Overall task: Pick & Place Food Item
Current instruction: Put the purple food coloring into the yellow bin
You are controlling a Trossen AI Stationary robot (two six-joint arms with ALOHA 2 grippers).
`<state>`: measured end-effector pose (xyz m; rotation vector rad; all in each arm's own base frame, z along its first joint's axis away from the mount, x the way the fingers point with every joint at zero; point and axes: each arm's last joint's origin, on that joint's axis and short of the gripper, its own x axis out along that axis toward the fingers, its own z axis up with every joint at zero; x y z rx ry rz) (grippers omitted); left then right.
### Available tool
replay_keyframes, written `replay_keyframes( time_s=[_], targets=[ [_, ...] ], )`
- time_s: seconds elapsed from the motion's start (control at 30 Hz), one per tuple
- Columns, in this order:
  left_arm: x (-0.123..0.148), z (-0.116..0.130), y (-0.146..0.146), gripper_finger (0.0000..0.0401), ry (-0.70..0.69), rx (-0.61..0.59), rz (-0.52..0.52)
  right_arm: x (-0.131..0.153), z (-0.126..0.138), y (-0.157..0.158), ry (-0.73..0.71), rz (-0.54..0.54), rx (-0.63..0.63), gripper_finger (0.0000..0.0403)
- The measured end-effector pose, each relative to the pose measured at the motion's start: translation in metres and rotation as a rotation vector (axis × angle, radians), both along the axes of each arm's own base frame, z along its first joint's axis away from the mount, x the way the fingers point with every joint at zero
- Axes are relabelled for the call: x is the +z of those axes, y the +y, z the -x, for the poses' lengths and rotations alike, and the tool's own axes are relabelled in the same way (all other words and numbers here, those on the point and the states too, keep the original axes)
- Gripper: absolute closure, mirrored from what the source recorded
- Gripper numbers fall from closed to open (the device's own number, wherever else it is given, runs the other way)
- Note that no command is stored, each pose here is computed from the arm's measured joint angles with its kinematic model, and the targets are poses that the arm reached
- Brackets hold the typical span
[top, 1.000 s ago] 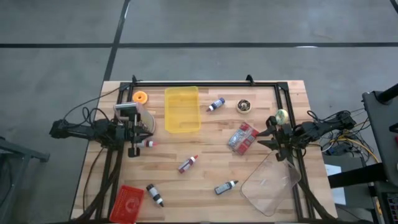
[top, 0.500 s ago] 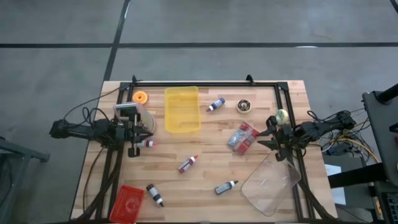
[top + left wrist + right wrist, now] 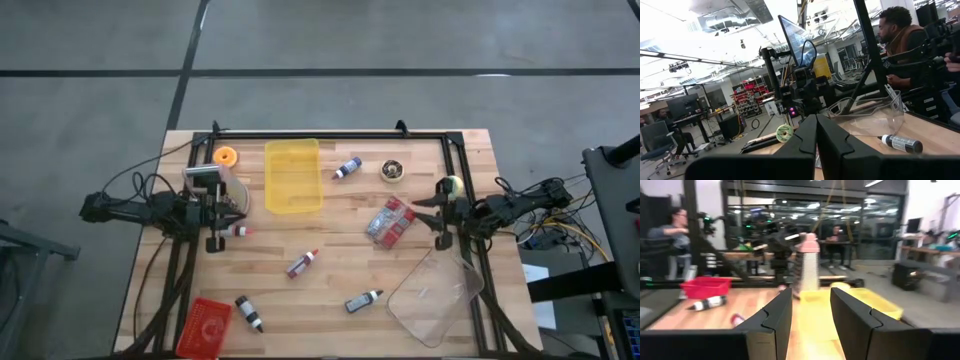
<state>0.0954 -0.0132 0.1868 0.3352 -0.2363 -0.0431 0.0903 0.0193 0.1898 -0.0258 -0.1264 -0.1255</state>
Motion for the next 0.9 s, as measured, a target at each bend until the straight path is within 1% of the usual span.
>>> replay_keyframes(
  time_s=[0.1, 0.23, 0.33, 0.53, 0.63, 0.77, 0.9],
  targets=[
    [0.0, 0.0, 0.0, 0.0388, 0.0, 0.0, 0.0, 0.0, 0.0, 0.0, 0.004, 0.021, -0.002, 0.0273],
    [0.0, 0.0, 0.0, 0.0388, 0.0, 0.0, 0.0, -0.001, -0.001, 0.0, 0.011, -0.005, 0.002, 0.0273],
    [0.0, 0.0, 0.0, 0.0388, 0.0, 0.0, 0.0, -0.003, -0.002, 0.001, 0.031, 0.001, -0.004, 0.0273],
    [0.0, 0.0, 0.0, 0.0388, 0.0, 0.0, 0.0, -0.006, -0.006, 0.0, 0.084, 0.005, -0.074, 0.0273],
    [0.0, 0.0, 0.0, 0.0388, 0.0, 0.0, 0.0, -0.005, -0.009, 0.001, 0.1, -0.007, -0.08, 0.0273],
    [0.0, 0.0, 0.0, 0.0388, 0.0, 0.0, 0.0, -0.001, -0.013, 0.0, 0.117, -0.086, -0.097, 0.0273],
    [0.0, 0.0, 0.0, 0.0388, 0.0, 0.0, 0.0, 0.009, -0.021, -0.001, 0.156, -0.082, -0.132, 0.0273]
  ],
)
